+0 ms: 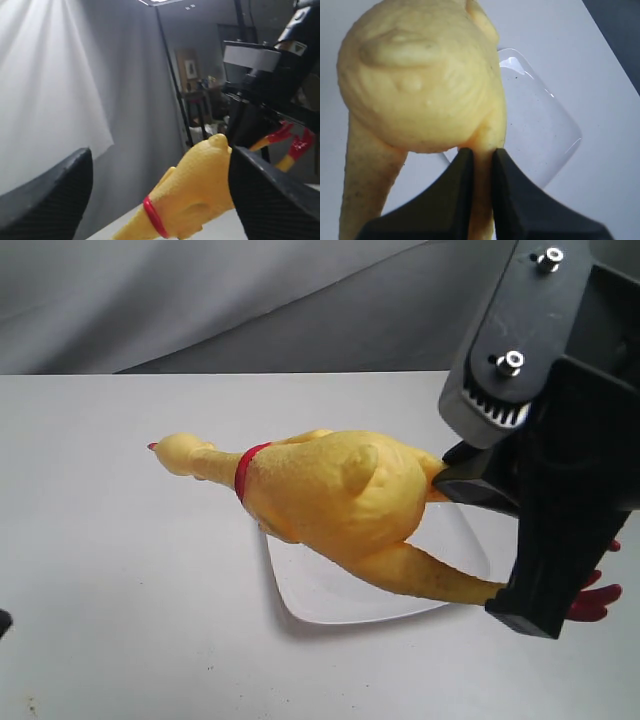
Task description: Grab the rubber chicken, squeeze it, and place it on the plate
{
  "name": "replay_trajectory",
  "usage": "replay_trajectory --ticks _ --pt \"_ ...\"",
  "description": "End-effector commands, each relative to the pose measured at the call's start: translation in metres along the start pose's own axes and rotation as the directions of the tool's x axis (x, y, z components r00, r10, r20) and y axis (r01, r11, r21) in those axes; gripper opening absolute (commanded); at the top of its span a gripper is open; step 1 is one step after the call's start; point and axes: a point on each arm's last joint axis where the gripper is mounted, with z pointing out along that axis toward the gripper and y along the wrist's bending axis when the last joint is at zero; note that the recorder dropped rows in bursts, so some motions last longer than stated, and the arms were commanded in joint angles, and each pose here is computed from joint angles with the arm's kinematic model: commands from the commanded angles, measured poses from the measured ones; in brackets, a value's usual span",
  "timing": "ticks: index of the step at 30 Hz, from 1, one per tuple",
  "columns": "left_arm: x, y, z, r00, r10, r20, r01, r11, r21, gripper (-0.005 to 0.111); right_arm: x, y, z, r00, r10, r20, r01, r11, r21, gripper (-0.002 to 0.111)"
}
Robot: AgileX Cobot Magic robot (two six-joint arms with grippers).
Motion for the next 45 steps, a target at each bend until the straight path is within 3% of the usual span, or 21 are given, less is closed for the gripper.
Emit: replay_trajectory --ticks 1,2,3,5,7,9,12,17,25,28,31,32,37,39,41,45 --pt "-0.015 0.011 0.025 0.957 0.216 -0.194 -0.178 0.964 0.195 0.071 -0.002 0.000 -0.003 0.999 0.014 0.040 -0.014 1.000 0.003 0.000" --pt "-0.013 0.016 0.030 0.920 0.289 -0.263 -0.228 0.943 0.241 0.071 -0.002 0.000 -0.003 0.999 0.014 0.040 -0.014 1.000 0.003 0.000" --pt "-0.017 0.022 0.037 0.916 0.283 -0.284 -0.211 0.943 0.258 0.071 -0.002 0.000 -0.003 0.999 0.014 0.040 -0.014 1.000 0.003 0.000" --pt "-0.021 0.030 0.051 0.920 0.262 -0.293 -0.178 0.942 0.285 0.071 -0.002 0.001 -0.003 0.999 0.021 0.040 -0.021 1.000 -0.006 0.000" --pt "-0.020 0.036 0.065 0.888 0.362 -0.284 -0.243 0.893 0.378 0.071 -0.003 0.002 -0.003 0.999 0.025 0.043 -0.024 1.000 -0.017 0.000" --pt "-0.017 0.043 0.080 0.878 0.377 -0.296 -0.242 0.881 0.406 0.071 -0.003 0.003 -0.003 0.999 0.025 0.048 -0.023 0.999 -0.030 0.000" --pt "0.002 0.049 0.101 0.851 0.408 -0.331 -0.235 0.859 0.455 0.071 -0.004 0.004 -0.003 0.998 0.033 0.053 -0.030 0.999 -0.043 0.000" --pt "0.029 0.040 0.125 0.818 0.475 -0.325 -0.228 0.786 0.575 0.071 -0.004 0.004 -0.003 0.998 0.036 0.054 -0.033 0.998 -0.046 0.000" --pt "0.038 0.021 0.137 0.745 0.606 -0.281 -0.340 0.706 0.621 0.071 -0.004 0.004 -0.003 0.998 0.036 0.058 -0.033 0.998 -0.045 0.000" --pt "0.034 0.015 0.140 0.772 0.584 -0.250 -0.342 0.714 0.611 0.071 -0.004 0.004 -0.003 0.998 0.036 0.058 -0.033 0.998 -0.045 0.000" --pt "0.030 0.016 0.143 0.802 0.544 -0.247 -0.334 0.752 0.568 0.069 -0.004 0.004 -0.003 0.998 0.036 0.058 -0.033 0.998 -0.045 0.000" --pt "0.030 0.016 0.143 0.803 0.543 -0.245 -0.334 0.751 0.570 0.066 -0.004 0.004 -0.003 0.998 0.036 0.058 -0.033 0.998 -0.045 0.000" --pt "0.049 0.013 0.149 0.798 0.530 -0.285 -0.274 0.742 0.612 0.015 -0.005 0.006 -0.003 0.997 0.043 0.070 -0.038 0.997 -0.062 0.000" --pt "0.056 0.010 0.151 0.808 0.521 -0.277 -0.247 0.725 0.643 0.000 -0.005 0.006 -0.003 0.997 0.039 0.070 -0.035 0.998 -0.061 0.000" --pt "0.053 0.009 0.150 0.806 0.538 -0.246 -0.274 0.708 0.651 0.000 -0.005 0.006 -0.003 0.997 0.039 0.070 -0.035 0.998 -0.061 0.000" --pt "0.051 0.010 0.150 0.806 0.540 -0.242 -0.283 0.711 0.644 0.000 -0.005 0.006 -0.003 0.997 0.039 0.068 -0.035 0.997 -0.062 0.000"
